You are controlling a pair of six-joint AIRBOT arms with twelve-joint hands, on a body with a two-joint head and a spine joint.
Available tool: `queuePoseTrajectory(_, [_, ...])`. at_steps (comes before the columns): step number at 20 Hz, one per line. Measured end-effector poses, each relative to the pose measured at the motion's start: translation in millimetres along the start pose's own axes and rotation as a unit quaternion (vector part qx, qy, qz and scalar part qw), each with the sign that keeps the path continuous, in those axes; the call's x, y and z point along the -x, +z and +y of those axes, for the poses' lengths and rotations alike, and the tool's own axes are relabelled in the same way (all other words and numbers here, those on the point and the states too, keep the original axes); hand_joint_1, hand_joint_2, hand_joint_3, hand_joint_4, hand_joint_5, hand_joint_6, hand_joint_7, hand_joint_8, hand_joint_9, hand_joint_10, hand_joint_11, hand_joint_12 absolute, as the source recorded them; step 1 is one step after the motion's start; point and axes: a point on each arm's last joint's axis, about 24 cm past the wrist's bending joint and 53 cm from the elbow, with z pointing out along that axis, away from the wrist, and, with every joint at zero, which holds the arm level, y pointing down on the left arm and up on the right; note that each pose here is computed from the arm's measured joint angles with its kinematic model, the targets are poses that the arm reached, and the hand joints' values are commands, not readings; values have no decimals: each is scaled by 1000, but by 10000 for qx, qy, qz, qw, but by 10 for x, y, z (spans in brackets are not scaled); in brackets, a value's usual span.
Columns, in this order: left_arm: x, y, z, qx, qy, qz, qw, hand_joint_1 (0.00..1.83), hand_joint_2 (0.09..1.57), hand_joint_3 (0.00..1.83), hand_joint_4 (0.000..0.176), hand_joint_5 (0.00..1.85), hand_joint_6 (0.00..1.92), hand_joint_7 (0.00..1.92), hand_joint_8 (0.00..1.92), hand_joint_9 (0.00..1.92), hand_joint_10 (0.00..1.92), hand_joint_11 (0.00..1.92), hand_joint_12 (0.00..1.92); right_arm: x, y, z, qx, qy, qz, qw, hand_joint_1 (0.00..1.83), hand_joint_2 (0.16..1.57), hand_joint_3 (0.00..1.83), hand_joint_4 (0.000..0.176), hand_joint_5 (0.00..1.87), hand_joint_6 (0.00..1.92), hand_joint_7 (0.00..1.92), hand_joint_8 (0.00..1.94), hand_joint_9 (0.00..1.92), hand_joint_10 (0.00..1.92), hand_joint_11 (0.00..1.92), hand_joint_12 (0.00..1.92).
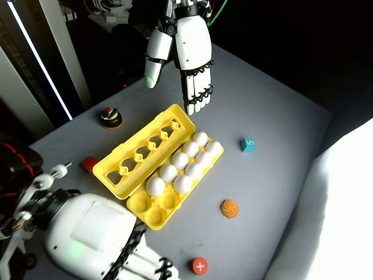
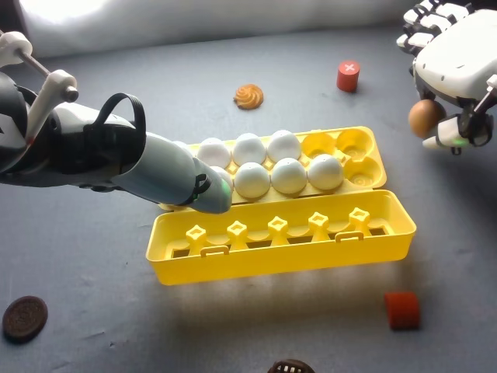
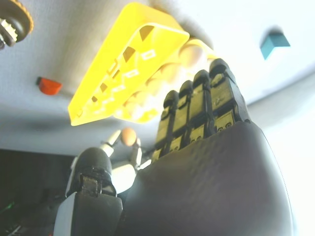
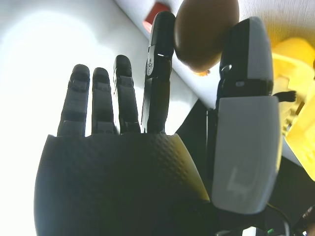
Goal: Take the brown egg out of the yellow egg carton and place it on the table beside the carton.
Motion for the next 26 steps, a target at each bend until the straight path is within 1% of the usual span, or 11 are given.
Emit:
queuePoseTrajectory(4, [2,0,0,0,4,-3,10000,0,1208,2,0,86,2,38,2,2,0,3,2,-64,1,-42,-24,-79,47,10000,1171,1011,0,0,1239,552,247,1,6,1,0,0])
queuePoseTrajectory(9, [1,0,0,0,3,-2,10000,0,1205,1,0,87,3,35,2,0,0,0,0,-194,-4,76,126,-157,150,9997,1152,1017,0,0,1219,588,247,0,9,2,0,0])
queuePoseTrajectory(11, [2,0,1,2,4,-3,10000,0,1204,0,0,99,7,51,7,10,4,15,7,-193,-1,104,158,-193,133,9996,1128,1015,0,42,1226,572,272,8,25,5,0,0])
queuePoseTrajectory(13, [2,0,1,2,4,-3,10000,0,1204,0,0,82,0,29,0,0,0,1,0,-205,3,137,178,-183,128,9996,1127,1014,0,46,1227,572,257,1,27,5,0,0])
queuePoseTrajectory(14, [1,0,-2,-4,3,-1,10000,0,1214,4,0,91,6,36,8,4,1,8,3,-216,7,179,219,-198,124,9995,1119,1017,1,68,1217,588,256,0,24,3,0,0])
queuePoseTrajectory(16, [2,0,0,0,5,-5,10000,0,1212,2,0,93,7,40,8,9,4,11,5,-226,13,209,245,-206,120,9994,1129,1018,0,33,1216,593,270,2,23,1,0,0])
queuePoseTrajectory(18, [2,0,0,0,5,-5,10000,0,1214,3,0,67,0,10,0,0,0,0,0,-230,14,217,251,-203,121,9994,1101,1016,0,123,1214,591,295,6,44,5,0,0])
queuePoseTrajectory(19, [2,0,0,0,5,-5,10000,0,1210,1,0,80,6,18,4,0,0,5,2,-229,14,217,251,-204,119,9994,1099,1016,0,131,1213,593,315,13,49,6,0,0])
queuePoseTrajectory(20, [1,0,-1,-2,4,-3,10000,0,1211,1,0,86,8,25,7,0,0,6,3,-222,15,213,241,-204,105,9994,1103,1016,0,118,1215,588,338,12,61,6,0,0])
queuePoseTrajectory(25, [2,0,1,2,5,-5,10000,0,1207,0,0,114,15,49,13,13,5,23,11,-229,7,198,227,-242,83,9994,1096,1027,1,112,1183,642,324,5,70,3,0,0])
queuePoseTrajectory(26, [2,0,0,0,4,-3,10000,0,1212,2,0,131,19,68,18,30,11,36,18,-226,8,195,221,-240,77,9994,1113,1018,0,80,1214,589,338,3,76,2,0,0])
